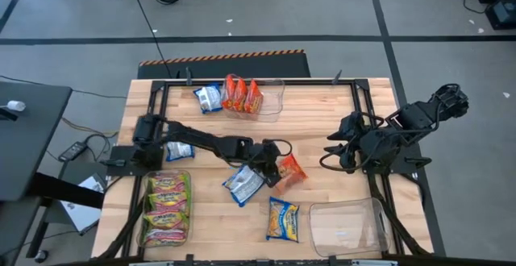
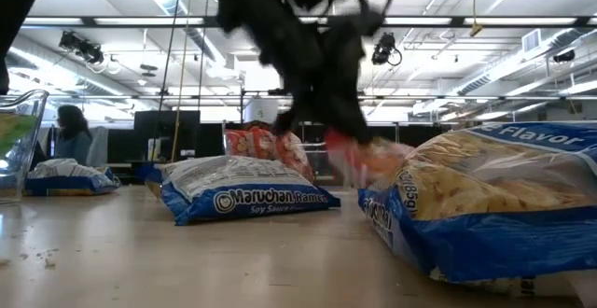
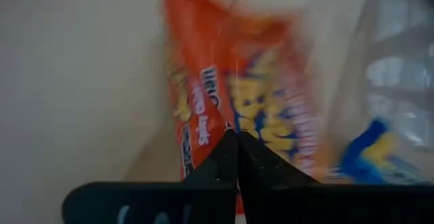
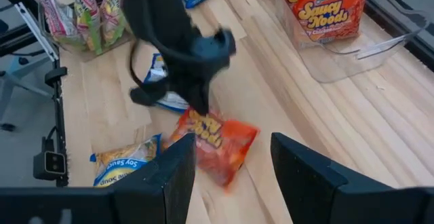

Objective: Sort Maruchan noodles
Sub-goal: Put the orange noodle pack into the top transparent bin

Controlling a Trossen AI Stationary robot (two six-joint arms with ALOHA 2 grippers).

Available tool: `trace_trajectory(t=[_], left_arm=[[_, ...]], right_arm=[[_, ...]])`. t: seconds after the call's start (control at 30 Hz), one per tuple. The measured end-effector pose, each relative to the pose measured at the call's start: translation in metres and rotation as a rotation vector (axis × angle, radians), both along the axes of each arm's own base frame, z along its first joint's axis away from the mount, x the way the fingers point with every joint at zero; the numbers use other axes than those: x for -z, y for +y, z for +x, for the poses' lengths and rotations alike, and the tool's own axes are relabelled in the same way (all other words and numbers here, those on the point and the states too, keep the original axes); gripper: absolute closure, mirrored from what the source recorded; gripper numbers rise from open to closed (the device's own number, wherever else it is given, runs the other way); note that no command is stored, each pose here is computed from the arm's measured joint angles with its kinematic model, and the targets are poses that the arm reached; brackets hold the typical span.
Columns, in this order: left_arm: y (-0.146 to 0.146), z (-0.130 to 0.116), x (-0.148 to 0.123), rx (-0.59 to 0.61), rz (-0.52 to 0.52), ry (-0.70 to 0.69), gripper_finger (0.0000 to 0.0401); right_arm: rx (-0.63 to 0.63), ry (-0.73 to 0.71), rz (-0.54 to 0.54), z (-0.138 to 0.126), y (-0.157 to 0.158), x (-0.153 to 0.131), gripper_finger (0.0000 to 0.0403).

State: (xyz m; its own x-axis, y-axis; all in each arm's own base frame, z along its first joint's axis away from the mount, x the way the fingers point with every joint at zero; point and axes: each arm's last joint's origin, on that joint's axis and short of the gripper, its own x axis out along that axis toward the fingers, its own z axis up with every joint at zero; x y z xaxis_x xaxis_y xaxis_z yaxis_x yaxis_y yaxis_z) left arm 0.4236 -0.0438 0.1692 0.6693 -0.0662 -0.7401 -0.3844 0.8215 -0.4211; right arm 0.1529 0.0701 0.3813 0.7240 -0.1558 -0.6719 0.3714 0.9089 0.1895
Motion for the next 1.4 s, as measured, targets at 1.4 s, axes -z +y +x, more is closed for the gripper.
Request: trace_trajectory(t=[1.4], left_arm=[[0.185, -0.025, -0.071, -0.577, 0.577, 0.267, 0.0398]], right_arm=[[0.089, -0.035, 0.041, 0.002, 0.0, 0.0, 0.0206]])
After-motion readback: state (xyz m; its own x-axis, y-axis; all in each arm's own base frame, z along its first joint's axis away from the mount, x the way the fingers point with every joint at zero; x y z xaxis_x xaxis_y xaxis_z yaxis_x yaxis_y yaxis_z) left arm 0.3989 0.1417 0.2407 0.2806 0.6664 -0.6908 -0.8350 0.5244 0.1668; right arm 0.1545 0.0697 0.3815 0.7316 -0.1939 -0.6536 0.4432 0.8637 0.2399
